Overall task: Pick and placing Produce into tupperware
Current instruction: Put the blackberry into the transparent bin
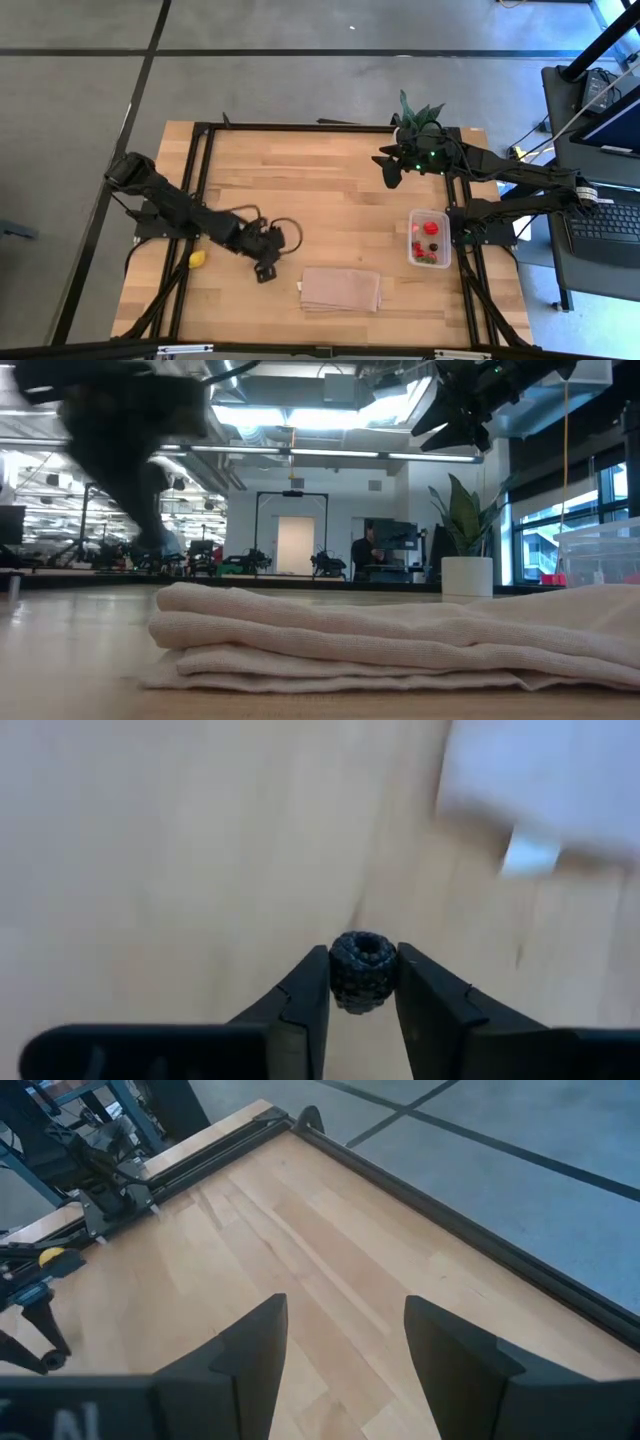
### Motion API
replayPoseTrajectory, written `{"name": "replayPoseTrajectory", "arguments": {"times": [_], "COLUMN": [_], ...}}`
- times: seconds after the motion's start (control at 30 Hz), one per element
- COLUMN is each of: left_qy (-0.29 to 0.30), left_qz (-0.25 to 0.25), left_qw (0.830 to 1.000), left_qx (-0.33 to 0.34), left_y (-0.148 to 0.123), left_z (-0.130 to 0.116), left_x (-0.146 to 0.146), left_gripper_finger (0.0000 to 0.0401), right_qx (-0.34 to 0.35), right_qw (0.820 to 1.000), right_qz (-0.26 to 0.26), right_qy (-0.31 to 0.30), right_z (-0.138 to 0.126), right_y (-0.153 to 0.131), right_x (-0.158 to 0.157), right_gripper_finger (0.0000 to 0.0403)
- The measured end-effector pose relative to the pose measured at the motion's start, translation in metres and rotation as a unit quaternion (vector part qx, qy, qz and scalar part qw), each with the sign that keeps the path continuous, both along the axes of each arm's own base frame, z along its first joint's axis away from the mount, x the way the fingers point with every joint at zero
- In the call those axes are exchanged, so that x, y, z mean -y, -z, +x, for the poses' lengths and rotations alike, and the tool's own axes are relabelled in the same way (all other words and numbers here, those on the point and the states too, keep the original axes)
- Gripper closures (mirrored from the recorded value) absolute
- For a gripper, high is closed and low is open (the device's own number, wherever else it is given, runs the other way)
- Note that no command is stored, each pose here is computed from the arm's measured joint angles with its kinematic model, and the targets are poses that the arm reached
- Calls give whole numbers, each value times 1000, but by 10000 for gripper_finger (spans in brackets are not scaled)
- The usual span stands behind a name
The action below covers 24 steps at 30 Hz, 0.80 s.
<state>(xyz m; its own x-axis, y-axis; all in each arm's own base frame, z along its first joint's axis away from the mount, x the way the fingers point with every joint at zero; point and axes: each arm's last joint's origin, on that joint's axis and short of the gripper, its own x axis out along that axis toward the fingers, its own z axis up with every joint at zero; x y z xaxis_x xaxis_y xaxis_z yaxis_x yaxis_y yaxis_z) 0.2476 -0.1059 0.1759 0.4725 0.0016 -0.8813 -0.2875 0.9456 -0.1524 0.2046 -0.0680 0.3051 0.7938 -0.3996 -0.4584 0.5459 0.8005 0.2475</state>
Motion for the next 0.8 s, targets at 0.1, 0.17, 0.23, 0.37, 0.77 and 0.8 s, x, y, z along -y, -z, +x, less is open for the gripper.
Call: {"name": "replayPoseTrajectory", "arguments": {"times": [0.1,0.17,0.23,0.37,0.77,0.8], "left_qy": [10,27,40,34,29,34], "left_qz": [31,43,52,81,66,72], "left_qw": [999,995,991,981,963,962], "left_qx": [42,83,115,173,260,261], "left_y": [-19,-26,-27,-29,-3,0], "left_z": [20,36,51,81,181,188], "left_x": [-17,-30,-44,-74,-133,-134], "left_gripper_finger": [302,298,298,311,296,298], "right_qx": [2,4,5,5,4,3], "right_qw": [1000,1000,1000,1000,1000,1000], "right_qz": [0,-1,-1,-1,-1,1], "right_qy": [0,0,0,0,0,1], "right_z": [0,0,0,0,0,0], "right_y": [0,-1,-1,-1,-1,-1], "right_x": [0,0,0,0,0,0], "right_gripper_finger": [198,198,198,198,198,198]}}
